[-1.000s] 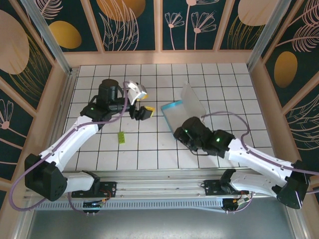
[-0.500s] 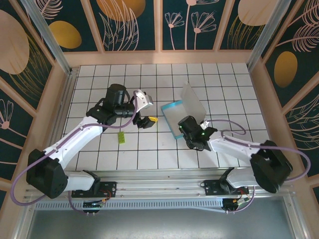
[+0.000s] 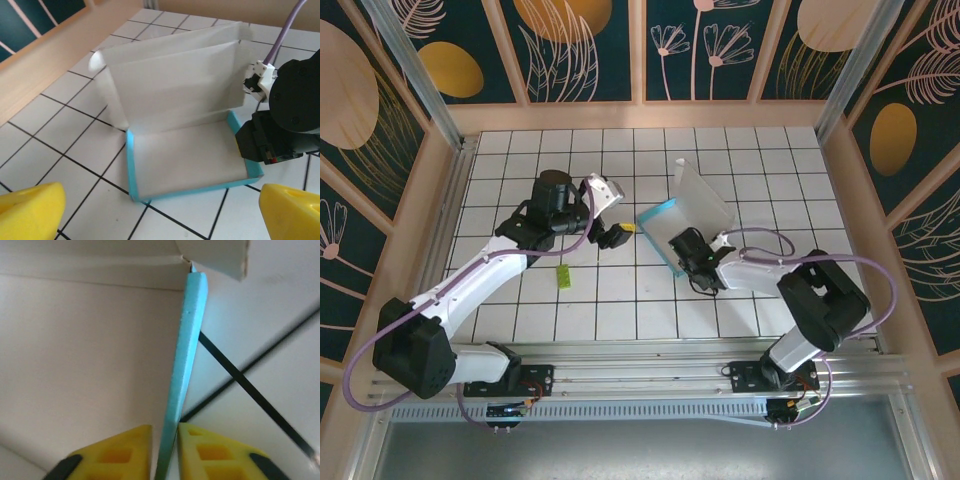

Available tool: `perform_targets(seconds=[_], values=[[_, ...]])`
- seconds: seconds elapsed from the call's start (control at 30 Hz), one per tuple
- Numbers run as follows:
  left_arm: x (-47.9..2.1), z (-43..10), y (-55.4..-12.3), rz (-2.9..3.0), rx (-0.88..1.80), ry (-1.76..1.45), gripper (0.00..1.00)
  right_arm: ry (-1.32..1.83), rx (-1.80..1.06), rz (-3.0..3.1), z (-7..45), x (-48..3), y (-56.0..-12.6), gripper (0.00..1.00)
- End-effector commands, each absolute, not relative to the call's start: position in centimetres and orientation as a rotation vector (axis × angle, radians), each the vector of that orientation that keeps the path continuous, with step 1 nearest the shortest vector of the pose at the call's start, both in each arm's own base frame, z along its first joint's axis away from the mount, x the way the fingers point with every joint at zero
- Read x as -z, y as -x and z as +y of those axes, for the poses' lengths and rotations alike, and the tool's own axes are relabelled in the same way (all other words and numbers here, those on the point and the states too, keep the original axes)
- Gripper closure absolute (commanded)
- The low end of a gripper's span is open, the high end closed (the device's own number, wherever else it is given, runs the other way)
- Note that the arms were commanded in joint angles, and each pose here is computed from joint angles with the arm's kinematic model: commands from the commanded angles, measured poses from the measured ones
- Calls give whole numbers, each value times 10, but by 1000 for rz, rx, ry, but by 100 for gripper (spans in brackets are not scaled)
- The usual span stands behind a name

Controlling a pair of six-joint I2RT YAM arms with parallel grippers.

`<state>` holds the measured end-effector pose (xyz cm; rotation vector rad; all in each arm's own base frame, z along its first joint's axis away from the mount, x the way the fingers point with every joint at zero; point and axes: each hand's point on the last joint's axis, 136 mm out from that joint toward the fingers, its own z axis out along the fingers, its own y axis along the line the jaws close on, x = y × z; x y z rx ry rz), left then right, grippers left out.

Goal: Fold the paper box

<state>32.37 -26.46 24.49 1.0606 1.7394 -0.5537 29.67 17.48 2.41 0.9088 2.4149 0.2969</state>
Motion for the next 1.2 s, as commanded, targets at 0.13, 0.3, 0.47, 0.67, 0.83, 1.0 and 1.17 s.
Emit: perform_targets(seconds=[0.13, 0.3, 0.47, 0.67, 0.83, 1.0, 1.17], values=[[-280, -239, -364, 1797, 423, -713, 1, -253, -126, 2459, 171, -31, -362, 93], [-295, -227, -366, 1858, 503, -478, 1, -151, -133, 2465, 166, -33, -393, 96], [-280, -206, -362, 1942, 508, -274, 1, 43, -204, 2454, 191, -30, -410, 95], [-258, -155, -361, 2081, 418, 126, 1, 87, -231, 2461, 202, -32, -421, 95], [-215, -117, -345, 2176, 422, 409, 1, 73, -243, 2458, 205, -33, -417, 93], [-173, -103, -320, 2248, 417, 543, 1, -43, -249, 2490, 200, -34, -405, 86], [-125, -85, -298, 2364, 304, 663, 2, -181, -289, 2446, 197, -62, -400, 75]])
